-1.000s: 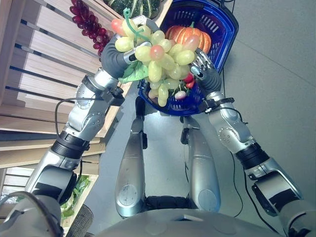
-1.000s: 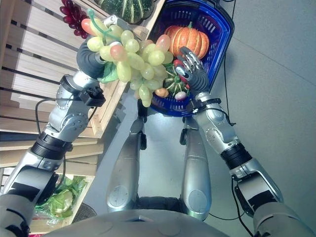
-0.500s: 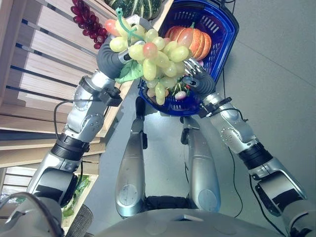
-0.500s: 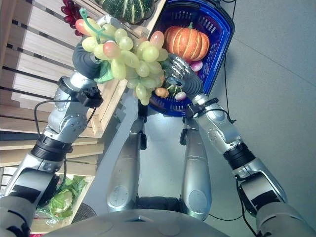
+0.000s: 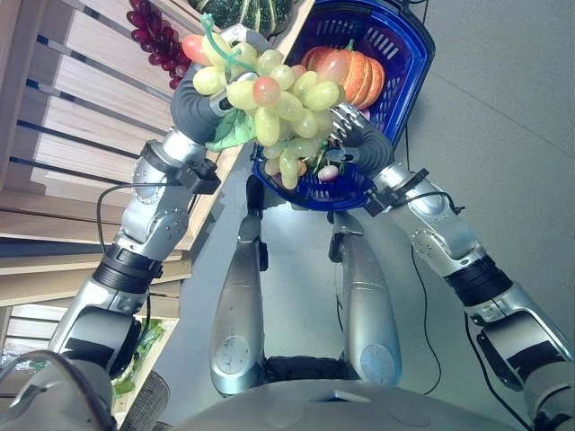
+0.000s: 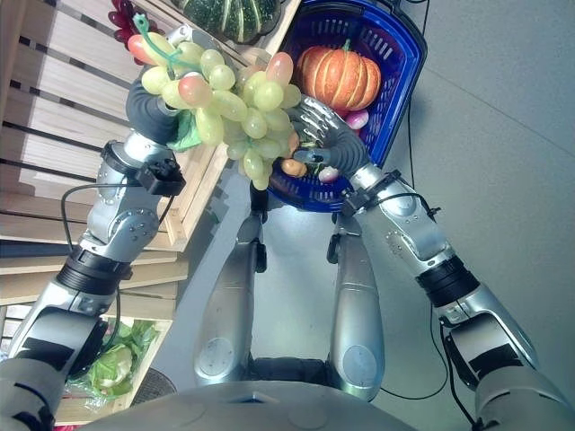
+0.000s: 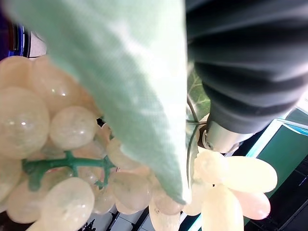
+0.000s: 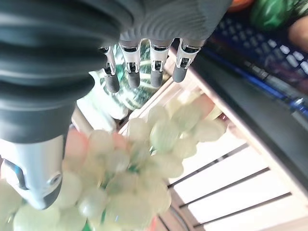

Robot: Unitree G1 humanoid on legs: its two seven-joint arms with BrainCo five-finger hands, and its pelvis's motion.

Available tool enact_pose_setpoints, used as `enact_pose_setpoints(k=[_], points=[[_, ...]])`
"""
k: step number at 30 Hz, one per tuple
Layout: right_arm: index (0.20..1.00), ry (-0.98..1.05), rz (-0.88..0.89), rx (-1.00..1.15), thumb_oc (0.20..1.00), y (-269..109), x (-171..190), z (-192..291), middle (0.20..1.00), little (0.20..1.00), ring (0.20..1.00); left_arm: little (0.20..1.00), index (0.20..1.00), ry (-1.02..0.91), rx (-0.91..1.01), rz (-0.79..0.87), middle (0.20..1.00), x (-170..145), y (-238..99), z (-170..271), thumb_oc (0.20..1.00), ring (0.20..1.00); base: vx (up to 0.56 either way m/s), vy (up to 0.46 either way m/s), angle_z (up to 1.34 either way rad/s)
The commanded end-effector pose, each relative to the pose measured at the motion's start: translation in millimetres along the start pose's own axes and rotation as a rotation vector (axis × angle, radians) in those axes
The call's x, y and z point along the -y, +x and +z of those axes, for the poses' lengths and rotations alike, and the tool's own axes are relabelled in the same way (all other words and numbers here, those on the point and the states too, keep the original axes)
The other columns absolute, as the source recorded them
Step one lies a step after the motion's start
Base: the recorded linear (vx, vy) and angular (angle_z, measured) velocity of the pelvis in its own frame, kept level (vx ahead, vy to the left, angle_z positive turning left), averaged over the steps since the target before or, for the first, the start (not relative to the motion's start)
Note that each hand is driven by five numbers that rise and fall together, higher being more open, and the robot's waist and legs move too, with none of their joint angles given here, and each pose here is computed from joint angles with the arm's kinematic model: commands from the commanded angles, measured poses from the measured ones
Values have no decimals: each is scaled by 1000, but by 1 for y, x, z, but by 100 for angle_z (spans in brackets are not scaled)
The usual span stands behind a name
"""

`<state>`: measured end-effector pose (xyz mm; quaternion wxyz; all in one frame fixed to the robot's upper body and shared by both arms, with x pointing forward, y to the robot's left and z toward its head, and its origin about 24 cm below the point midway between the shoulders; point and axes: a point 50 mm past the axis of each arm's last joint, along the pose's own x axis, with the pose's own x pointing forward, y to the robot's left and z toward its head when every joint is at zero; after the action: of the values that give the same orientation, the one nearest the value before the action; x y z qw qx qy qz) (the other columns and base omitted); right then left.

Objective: Pick up fruits and vegetables into the basket

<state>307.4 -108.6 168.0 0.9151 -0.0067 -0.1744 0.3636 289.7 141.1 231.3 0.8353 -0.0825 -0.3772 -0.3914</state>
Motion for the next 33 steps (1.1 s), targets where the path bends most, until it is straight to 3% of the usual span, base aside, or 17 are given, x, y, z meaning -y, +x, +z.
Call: enact_pose_setpoints(k=[1,19,33], points=[[1000,-42,145,100,1000,9,-26,22,1000,1000,1000,200,200,10,225,-97,200,19,15,35,200,200,0,0,0],[1000,-53,212,113,1000,34,-52,28,1000,1000,1000,200,200,-61,236,-176,200,32,29,31,200,200,0,0,0],[1000,70,263,127,1000,41,-64,31,1000,1000,1000,200,200,-43,177,-144,200,33,35,23,200,200,0,0,0]])
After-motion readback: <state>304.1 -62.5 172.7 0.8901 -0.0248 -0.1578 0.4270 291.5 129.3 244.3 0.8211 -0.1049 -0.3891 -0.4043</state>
